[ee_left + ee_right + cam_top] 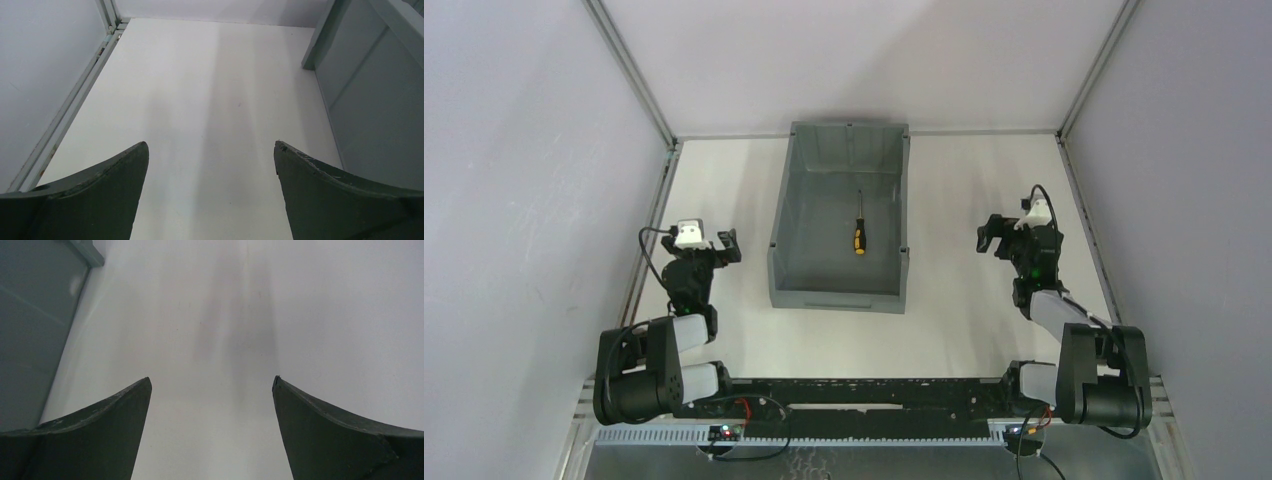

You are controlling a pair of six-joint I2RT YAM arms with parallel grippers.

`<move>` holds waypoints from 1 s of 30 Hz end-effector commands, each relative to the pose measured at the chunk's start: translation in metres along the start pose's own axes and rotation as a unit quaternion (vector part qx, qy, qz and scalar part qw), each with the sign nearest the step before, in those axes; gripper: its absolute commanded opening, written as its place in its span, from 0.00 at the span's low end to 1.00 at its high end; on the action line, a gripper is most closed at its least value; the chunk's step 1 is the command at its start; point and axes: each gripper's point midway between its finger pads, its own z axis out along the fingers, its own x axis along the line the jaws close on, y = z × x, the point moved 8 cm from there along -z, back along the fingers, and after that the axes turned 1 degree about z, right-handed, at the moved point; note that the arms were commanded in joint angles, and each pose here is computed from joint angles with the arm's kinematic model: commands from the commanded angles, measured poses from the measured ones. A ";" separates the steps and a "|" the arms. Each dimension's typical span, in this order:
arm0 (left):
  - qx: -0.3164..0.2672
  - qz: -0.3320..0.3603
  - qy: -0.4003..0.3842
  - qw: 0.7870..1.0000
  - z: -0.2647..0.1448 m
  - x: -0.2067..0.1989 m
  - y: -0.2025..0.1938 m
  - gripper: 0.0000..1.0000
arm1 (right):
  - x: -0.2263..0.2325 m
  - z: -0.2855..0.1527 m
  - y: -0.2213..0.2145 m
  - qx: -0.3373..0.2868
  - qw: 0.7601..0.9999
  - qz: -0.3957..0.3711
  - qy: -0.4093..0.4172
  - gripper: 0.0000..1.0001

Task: Put the screwdriver in the bin
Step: Reset both arms

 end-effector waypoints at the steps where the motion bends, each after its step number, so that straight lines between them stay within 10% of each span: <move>1: -0.036 -0.001 -0.006 0.999 -0.003 -0.003 0.008 1.00 | -0.001 0.002 0.014 -0.058 0.998 0.003 -0.003 1.00; 30: -0.036 -0.001 -0.006 0.999 -0.003 -0.003 0.008 1.00 | 0.005 0.008 -0.012 -0.078 0.996 -0.034 0.015 1.00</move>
